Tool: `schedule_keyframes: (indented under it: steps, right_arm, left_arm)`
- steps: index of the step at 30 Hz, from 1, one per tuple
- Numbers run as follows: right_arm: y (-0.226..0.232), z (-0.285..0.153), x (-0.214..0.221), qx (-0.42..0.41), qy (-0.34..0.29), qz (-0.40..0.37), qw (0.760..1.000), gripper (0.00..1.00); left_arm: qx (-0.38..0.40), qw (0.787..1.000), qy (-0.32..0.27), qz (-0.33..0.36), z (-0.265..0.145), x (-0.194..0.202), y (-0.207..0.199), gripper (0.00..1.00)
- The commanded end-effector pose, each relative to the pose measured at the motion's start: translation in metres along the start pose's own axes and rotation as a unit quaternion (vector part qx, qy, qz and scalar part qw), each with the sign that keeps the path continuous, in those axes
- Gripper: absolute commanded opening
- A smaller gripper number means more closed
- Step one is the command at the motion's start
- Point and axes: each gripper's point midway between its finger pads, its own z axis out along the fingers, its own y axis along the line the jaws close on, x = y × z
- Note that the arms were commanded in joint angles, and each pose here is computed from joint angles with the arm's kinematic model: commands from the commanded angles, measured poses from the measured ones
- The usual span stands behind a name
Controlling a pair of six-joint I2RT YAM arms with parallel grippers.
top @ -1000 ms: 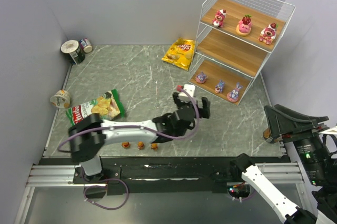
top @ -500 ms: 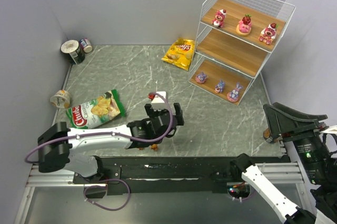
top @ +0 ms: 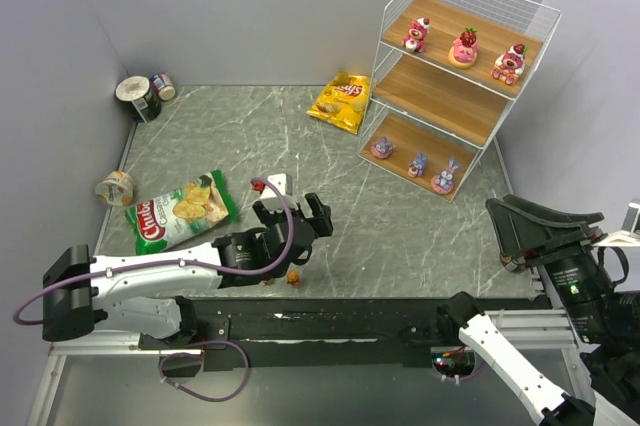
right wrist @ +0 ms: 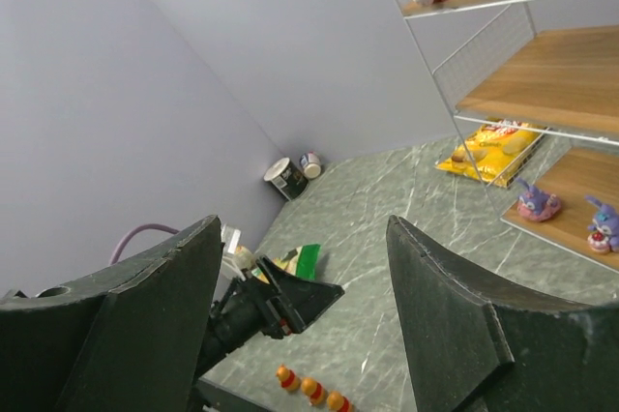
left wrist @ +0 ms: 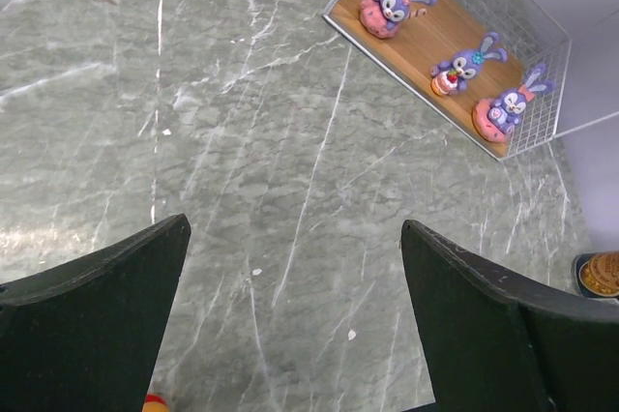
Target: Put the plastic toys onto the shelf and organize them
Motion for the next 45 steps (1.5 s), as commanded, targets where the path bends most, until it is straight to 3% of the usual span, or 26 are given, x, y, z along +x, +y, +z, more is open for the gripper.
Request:
schedule_keyframes:
  steps: [1,12,15,18,19,22,26,34,37,39,45]
  right_arm:
    - [0.011,0.001,-0.003,-0.028,-0.006,0.007,1.000,0.76]
    - [0.000,0.016,0.024,-0.011,0.032,0.008,0.999,0.77]
    - [-0.005,0.022,0.052,-0.019,0.076,-0.007,0.997,0.76]
    - [0.001,0.024,0.084,-0.068,0.132,-0.040,0.988,0.67]
    - [-0.001,0.026,0.097,-0.075,0.151,-0.044,0.985,0.52]
    - [-0.004,0.027,0.126,-0.092,0.194,-0.039,0.976,0.39]
    - [-0.009,0.031,0.165,-0.113,0.252,-0.039,0.960,0.41]
    - [-0.031,0.047,0.206,-0.084,0.297,-0.024,0.951,0.49]
    - [-0.037,0.053,0.211,-0.070,0.302,-0.024,0.951,0.53]
    - [-0.041,0.054,0.212,-0.058,0.307,-0.031,0.949,0.51]
    - [-0.050,0.055,0.213,-0.032,0.313,-0.037,0.949,0.53]
  left_arm:
    - [-0.006,0.999,-0.012,-0.030,-0.007,-0.011,0.007,0.97]
    - [-0.018,0.999,-0.012,-0.045,-0.011,-0.013,0.017,0.96]
    - [-0.032,0.998,-0.013,-0.056,-0.011,-0.015,0.018,0.96]
    - [-0.054,0.997,-0.009,-0.058,-0.013,-0.013,0.027,0.96]
    - [-0.063,0.997,-0.006,-0.053,-0.014,-0.012,0.032,0.97]
    - [-0.069,0.996,-0.003,-0.062,-0.017,-0.013,0.035,0.96]
    - [-0.076,0.995,-0.003,-0.063,-0.023,-0.017,0.043,0.96]
    - [-0.072,0.995,0.004,-0.063,-0.033,-0.024,0.050,0.96]
    - [-0.031,0.999,0.038,-0.020,-0.032,-0.008,0.038,0.98]
    - [-0.014,0.996,0.086,0.010,-0.032,0.018,0.035,0.94]
    - [-0.058,0.982,0.164,0.067,-0.033,0.081,0.053,0.84]
